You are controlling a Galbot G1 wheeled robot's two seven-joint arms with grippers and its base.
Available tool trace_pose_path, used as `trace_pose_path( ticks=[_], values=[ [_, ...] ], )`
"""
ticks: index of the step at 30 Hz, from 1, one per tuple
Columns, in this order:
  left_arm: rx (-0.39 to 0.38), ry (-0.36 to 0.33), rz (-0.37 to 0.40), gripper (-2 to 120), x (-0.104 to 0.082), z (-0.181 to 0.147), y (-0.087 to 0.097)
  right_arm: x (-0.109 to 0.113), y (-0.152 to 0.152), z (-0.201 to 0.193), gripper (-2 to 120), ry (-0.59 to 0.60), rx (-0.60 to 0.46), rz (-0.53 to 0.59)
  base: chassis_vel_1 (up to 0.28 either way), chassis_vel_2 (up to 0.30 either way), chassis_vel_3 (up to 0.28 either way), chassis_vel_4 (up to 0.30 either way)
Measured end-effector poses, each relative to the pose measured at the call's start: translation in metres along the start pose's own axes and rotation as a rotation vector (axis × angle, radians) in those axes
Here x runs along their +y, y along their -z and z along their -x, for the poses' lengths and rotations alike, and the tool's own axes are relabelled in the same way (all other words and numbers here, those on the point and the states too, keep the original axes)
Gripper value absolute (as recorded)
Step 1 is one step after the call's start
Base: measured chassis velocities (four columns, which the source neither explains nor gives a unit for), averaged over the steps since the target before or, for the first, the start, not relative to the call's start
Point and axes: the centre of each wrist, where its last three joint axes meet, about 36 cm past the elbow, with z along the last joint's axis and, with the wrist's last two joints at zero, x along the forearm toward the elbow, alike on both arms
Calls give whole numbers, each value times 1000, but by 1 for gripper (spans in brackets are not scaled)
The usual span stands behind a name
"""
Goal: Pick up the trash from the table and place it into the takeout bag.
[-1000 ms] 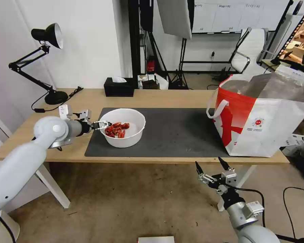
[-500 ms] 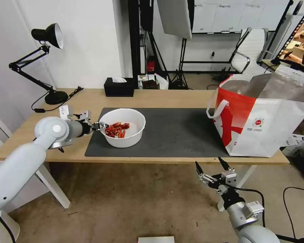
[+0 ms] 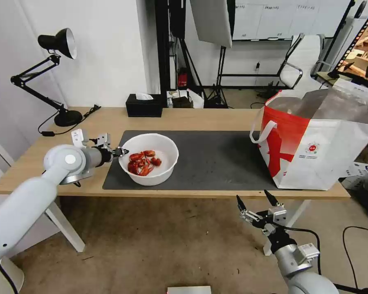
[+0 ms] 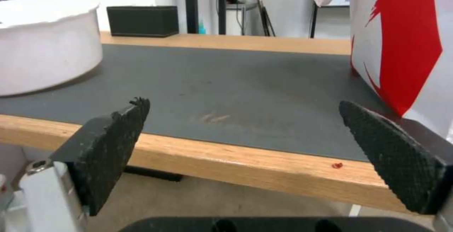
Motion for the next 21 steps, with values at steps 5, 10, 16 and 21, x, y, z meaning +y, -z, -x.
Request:
trace_pose_path(
  ticks=[5, 10, 16, 21],
  values=[
    [-167, 0, 44, 0, -18, 0, -5, 0, 0, 0, 100, 0, 0, 0, 0, 0, 0, 0],
    [-279, 16, 111, 0, -29, 5, -10, 0, 0, 0, 100, 0, 0, 0, 0, 0, 0, 0],
    [-373, 39, 184, 0, -31, 12, -16, 0, 0, 0, 100, 0, 0, 0, 0, 0, 0, 0],
    [-388, 27, 196, 0, -36, 11, -14, 0, 0, 0, 100, 0, 0, 0, 0, 0, 0, 0]
  ],
)
